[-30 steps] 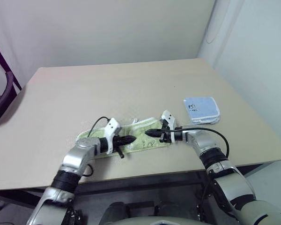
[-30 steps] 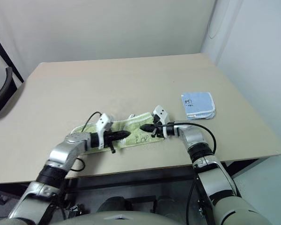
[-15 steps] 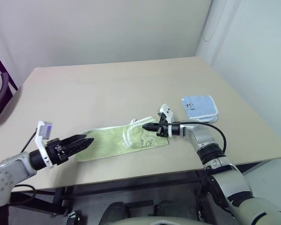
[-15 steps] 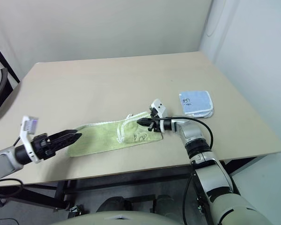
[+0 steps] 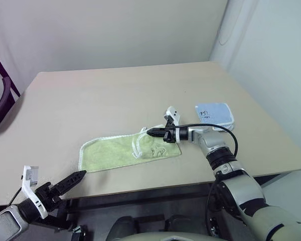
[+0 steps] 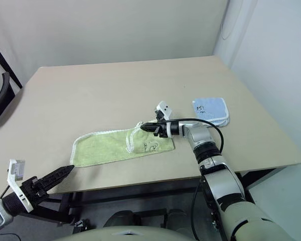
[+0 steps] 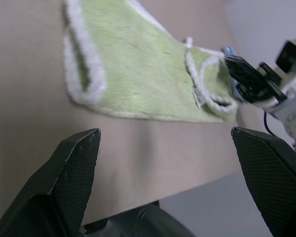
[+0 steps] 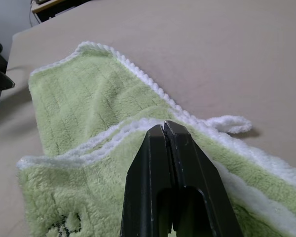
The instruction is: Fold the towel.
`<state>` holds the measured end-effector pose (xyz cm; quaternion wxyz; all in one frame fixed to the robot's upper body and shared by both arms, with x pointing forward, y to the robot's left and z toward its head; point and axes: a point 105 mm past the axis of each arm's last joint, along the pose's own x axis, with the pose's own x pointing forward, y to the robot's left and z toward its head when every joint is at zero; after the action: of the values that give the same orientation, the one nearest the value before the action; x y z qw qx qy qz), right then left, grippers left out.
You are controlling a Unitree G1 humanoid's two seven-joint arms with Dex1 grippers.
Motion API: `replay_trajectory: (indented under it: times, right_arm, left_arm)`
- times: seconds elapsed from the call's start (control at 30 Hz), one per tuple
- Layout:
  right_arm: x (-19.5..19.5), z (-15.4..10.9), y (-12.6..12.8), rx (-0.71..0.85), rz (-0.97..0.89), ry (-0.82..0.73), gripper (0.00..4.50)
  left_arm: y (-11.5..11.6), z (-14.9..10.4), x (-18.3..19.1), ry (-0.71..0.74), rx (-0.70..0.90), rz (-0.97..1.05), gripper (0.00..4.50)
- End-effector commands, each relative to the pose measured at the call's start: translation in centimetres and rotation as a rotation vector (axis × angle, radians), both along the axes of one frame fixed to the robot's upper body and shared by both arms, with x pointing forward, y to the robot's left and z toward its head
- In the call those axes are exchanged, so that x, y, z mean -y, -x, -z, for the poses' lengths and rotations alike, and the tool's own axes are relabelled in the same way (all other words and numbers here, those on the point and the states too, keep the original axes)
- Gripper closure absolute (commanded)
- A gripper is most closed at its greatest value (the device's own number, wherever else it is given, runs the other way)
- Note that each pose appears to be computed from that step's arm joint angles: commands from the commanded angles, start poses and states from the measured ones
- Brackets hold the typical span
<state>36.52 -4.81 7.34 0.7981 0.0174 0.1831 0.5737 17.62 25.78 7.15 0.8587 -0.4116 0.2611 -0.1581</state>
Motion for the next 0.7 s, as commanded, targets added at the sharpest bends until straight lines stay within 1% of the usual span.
replay_trajectory:
  times: [0.03, 0.13, 0.2, 0.3, 0.4, 0.63, 0.7]
  right_arm:
    - [-0.5, -1.4, -0.4, 0.053, -0.015, -0.015, 4.5]
    - [-0.2, -1.0, -0.3, 0.053, -0.014, -0.004, 4.5]
    - [0.0, -1.0, -0.3, 0.054, -0.004, -0.002, 4.5]
    - [0.4, -1.0, -0.4, 0.06, 0.008, 0.011, 4.5]
    - [0.7, -0.7, -0.3, 0.064, 0.006, 0.027, 4.5]
    - [0.8, -0.5, -0.1, 0.06, 0.012, 0.026, 4.5]
    - [0.7, -0.3, -0.1, 0.055, 0.016, 0.023, 4.5]
  left_arm:
    - [-1.2, -0.7, 0.0, 0.035, 0.036, -0.044, 0.01]
    - [-2.1, -1.1, 0.3, 0.078, 0.056, -0.081, 0.01]
    - [-2.3, -0.9, 0.7, 0.096, 0.042, -0.089, 0.01]
    - [-2.2, -0.3, 1.1, 0.088, 0.003, -0.087, 0.01]
    - [-2.1, 0.2, 0.7, 0.088, -0.035, -0.102, 0.01]
    - [-1.5, -0.4, -0.2, 0.087, -0.059, -0.116, 0.01]
    - [-1.5, 0.1, -0.1, 0.066, -0.102, -0.107, 0.01]
